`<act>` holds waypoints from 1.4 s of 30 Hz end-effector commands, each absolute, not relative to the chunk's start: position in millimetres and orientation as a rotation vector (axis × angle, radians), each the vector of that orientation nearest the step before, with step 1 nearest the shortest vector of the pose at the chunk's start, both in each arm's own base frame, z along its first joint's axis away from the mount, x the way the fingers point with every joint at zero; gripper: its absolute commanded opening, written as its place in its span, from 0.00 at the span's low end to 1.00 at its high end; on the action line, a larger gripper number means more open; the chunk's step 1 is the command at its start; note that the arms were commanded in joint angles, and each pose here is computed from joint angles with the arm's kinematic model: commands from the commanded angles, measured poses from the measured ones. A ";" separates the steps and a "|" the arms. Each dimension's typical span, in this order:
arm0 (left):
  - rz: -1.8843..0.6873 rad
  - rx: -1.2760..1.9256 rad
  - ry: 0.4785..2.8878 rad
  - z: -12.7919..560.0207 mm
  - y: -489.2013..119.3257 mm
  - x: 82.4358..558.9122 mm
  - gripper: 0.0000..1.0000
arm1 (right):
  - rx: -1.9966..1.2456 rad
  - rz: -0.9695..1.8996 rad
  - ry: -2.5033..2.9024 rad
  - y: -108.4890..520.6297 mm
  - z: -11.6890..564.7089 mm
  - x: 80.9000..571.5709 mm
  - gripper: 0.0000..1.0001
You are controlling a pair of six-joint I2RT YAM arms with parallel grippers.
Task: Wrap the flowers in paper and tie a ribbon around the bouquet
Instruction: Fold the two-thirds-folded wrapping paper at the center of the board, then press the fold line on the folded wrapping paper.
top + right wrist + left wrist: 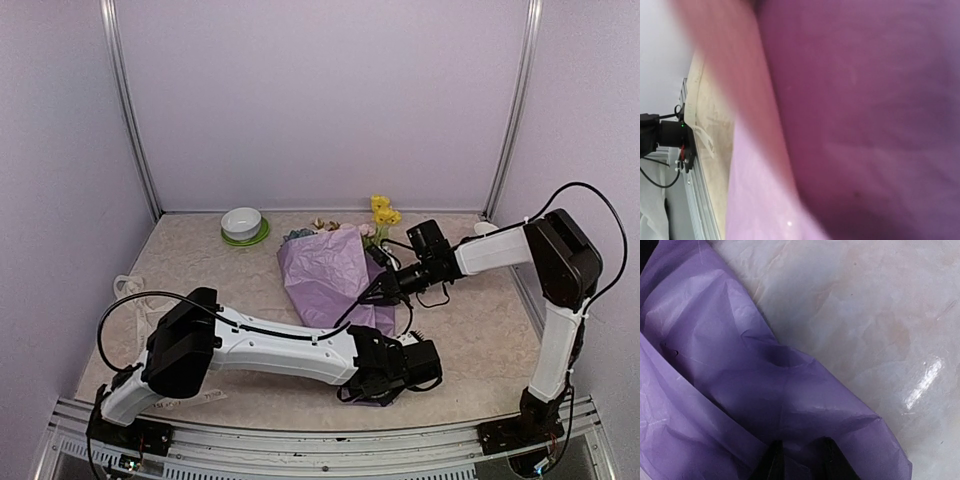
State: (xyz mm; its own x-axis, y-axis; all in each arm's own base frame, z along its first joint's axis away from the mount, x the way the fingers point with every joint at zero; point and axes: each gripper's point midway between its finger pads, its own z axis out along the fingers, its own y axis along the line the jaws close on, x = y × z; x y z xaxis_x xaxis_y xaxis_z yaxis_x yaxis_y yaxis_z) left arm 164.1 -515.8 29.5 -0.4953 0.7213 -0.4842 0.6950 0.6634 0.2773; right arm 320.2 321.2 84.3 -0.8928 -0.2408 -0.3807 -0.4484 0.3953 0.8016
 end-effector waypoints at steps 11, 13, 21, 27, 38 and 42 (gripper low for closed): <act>0.135 1.410 2.324 -8.6 -470.2 114.4 0.28 | -0.463 1.278 2.433 293.4 116.5 345.2 0.00; 0.087 1.439 2.317 -5.9 -474.1 105.1 0.31 | -0.450 1.255 2.447 289.7 113.4 343.1 0.00; -0.035 1.320 2.250 48.1 -497.0 112.6 0.46 | -0.355 1.236 2.617 273.1 42.3 335.2 0.00; -0.501 1.221 2.063 176.0 -538.2 97.3 0.60 | -0.346 1.216 2.646 269.8 29.2 332.6 0.00; -0.284 0.933 2.274 118.2 -470.8 171.9 0.26 | -0.354 1.236 2.638 270.2 28.7 332.3 0.00; -0.150 1.032 2.276 80.8 -477.2 168.5 0.25 | -0.355 1.239 2.636 270.2 29.6 331.4 0.00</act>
